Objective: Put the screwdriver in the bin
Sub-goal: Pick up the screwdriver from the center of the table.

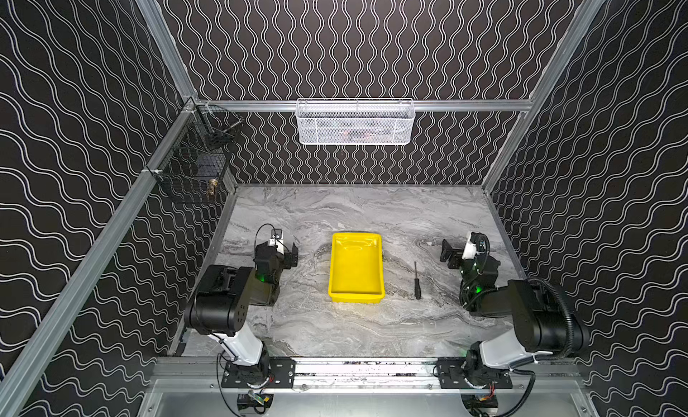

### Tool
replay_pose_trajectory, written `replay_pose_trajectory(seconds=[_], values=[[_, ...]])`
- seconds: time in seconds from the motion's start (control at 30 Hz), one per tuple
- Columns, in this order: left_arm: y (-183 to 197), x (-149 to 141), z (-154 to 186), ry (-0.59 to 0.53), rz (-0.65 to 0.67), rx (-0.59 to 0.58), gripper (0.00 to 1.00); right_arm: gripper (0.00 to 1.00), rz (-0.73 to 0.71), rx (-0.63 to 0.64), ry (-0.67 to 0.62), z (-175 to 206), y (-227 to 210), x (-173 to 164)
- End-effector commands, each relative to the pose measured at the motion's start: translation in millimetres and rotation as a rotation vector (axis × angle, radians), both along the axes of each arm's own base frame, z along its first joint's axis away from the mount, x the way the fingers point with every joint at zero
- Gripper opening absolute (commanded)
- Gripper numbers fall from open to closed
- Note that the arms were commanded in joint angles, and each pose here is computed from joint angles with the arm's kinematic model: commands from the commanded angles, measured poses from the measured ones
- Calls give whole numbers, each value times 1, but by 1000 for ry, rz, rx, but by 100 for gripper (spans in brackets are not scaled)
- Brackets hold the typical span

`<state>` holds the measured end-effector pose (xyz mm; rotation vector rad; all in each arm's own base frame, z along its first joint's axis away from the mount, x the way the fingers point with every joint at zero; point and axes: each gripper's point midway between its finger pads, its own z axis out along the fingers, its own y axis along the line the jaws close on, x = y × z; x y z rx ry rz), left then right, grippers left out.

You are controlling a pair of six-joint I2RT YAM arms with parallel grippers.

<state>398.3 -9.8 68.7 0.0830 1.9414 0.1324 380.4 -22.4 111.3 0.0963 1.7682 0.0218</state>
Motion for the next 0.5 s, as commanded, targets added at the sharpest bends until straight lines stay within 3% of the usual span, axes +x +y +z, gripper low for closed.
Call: replay_pose_trajectory(seconds=[0.0,0.47], values=[[0,2,6,-25,-7,9,99,99,-9,3,-21,6,-2,2],[-1,1,6,-25,-11,5,99,99,-36,7,-17,5,-6,2]])
